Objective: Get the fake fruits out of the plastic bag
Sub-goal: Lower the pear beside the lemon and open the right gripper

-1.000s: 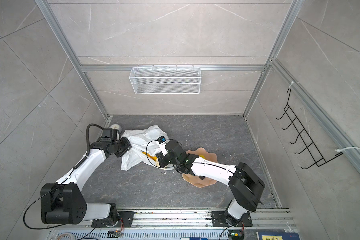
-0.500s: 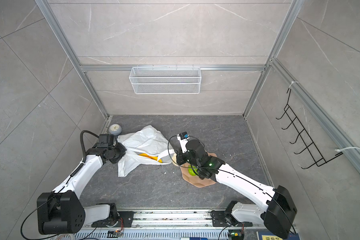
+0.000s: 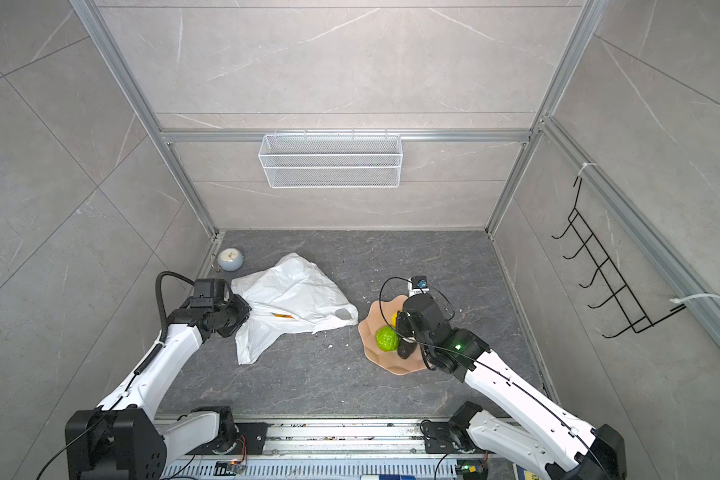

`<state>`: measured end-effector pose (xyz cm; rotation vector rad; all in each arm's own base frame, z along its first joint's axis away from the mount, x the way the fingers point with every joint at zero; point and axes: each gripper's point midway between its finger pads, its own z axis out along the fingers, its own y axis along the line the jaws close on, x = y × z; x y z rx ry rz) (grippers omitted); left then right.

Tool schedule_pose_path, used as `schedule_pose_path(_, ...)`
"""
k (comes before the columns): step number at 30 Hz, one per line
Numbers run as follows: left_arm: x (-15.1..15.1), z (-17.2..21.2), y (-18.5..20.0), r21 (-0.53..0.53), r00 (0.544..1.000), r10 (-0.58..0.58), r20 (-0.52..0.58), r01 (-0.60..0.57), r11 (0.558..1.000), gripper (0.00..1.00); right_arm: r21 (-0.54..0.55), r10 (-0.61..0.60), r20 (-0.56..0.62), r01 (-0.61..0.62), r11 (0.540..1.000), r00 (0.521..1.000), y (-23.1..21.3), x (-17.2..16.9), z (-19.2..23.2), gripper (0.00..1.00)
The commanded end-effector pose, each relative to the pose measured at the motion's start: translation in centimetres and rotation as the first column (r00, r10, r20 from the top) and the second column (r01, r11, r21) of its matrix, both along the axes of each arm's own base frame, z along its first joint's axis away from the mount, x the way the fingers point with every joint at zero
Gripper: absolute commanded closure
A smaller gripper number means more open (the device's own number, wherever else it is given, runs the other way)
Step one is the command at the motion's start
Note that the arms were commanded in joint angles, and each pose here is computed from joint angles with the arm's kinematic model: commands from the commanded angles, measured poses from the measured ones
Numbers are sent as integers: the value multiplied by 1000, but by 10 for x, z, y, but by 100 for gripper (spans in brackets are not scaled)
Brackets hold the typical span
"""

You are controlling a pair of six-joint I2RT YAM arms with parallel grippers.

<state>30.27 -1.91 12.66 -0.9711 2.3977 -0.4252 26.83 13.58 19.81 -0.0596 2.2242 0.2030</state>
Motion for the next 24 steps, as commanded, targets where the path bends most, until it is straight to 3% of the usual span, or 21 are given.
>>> schedule_pose_path(1, -2, 4, 1, -1, 1000, 3, 17, -3, 1000, 98, -69, -131, -12, 130, 989, 991, -32, -5, -10, 100)
schedule_pose_path(6, -3, 5, 0, -7, 1000, 0, 21, 0, 1000, 98, -110, -236, 23, 237, 965, 971, -55, 2, -13, 100)
schedule_pose_path(15, -2, 4, -8, -38, 999, -26, 28, 28, 999, 97, -35, -208, 124, 214, 976, 970, -38, 39, -20, 100)
schedule_pose_path(24, -3, 3, -10, -42, 999, -42, 25, 43, 998, 97, 20, -200, 204, 200, 980, 958, -34, 46, -42, 100)
